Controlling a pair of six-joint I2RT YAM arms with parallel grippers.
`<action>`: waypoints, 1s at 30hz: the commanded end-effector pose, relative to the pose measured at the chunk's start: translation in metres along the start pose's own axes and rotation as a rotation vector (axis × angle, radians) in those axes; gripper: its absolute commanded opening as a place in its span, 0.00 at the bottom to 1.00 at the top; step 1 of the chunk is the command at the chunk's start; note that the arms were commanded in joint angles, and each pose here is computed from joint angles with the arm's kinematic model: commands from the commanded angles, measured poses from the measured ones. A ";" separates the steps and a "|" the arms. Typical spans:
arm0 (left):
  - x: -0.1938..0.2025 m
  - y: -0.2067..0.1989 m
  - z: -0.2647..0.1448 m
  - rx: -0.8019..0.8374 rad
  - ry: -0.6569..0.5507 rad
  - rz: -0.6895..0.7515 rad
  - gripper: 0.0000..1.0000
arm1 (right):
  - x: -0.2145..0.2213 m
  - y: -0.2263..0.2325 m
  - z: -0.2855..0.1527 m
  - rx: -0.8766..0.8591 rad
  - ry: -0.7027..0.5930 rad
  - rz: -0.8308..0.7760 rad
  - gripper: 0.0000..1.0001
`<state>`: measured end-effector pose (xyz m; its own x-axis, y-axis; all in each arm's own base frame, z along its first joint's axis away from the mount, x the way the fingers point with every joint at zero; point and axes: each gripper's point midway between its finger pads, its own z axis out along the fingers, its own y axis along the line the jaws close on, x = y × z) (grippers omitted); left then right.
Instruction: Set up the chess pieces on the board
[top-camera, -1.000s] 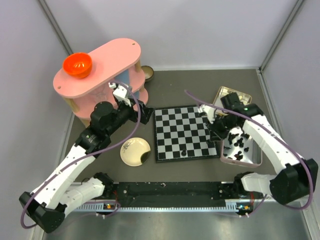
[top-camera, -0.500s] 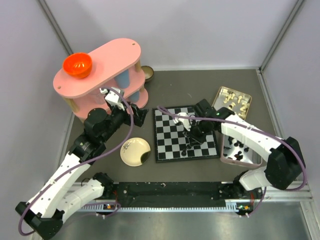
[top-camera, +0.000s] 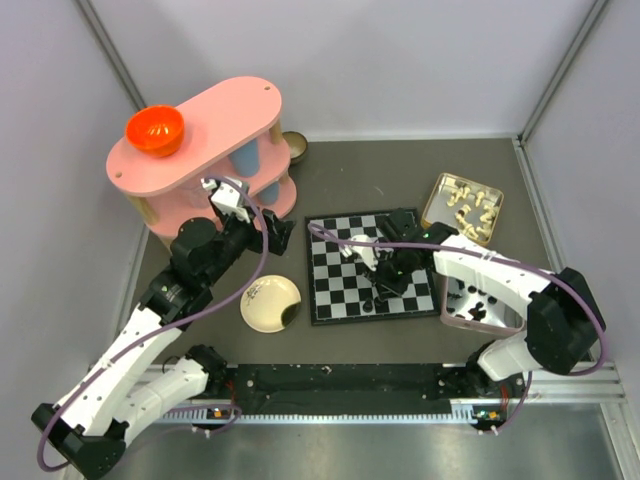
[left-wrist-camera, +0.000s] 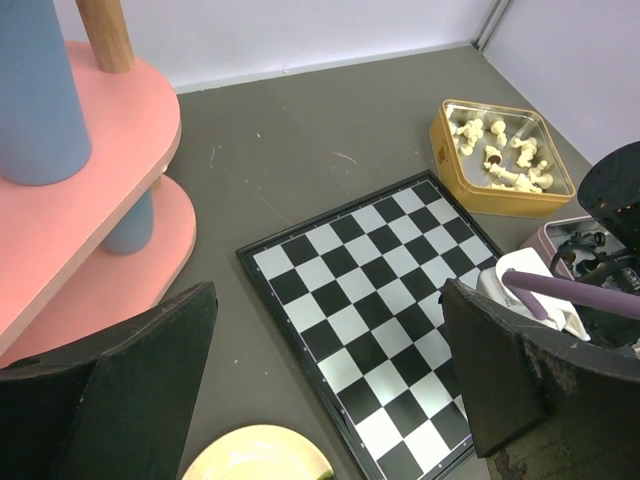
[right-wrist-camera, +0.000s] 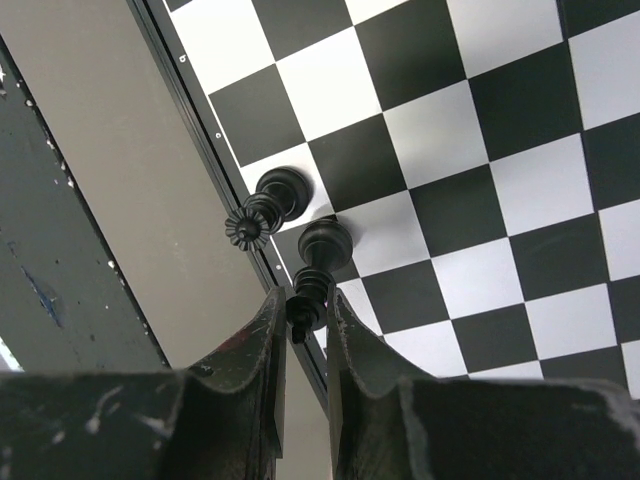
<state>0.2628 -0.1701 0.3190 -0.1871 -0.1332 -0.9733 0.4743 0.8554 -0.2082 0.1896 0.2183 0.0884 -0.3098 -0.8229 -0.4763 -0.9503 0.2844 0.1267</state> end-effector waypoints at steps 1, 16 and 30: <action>-0.007 0.000 -0.001 -0.001 -0.035 -0.008 0.99 | -0.003 0.004 -0.002 0.014 -0.015 -0.013 0.10; -0.003 0.001 -0.004 -0.005 -0.033 -0.017 0.99 | 0.000 0.010 -0.002 0.003 0.013 -0.033 0.11; -0.002 0.000 -0.004 0.002 -0.035 -0.023 0.99 | 0.005 0.013 -0.001 -0.010 0.032 -0.025 0.12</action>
<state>0.2597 -0.1688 0.3115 -0.2012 -0.1422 -0.9692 0.4694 0.8544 -0.2229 0.1789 0.2119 0.0815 -0.3061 -0.8497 -0.4293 -0.9519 0.2780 0.1286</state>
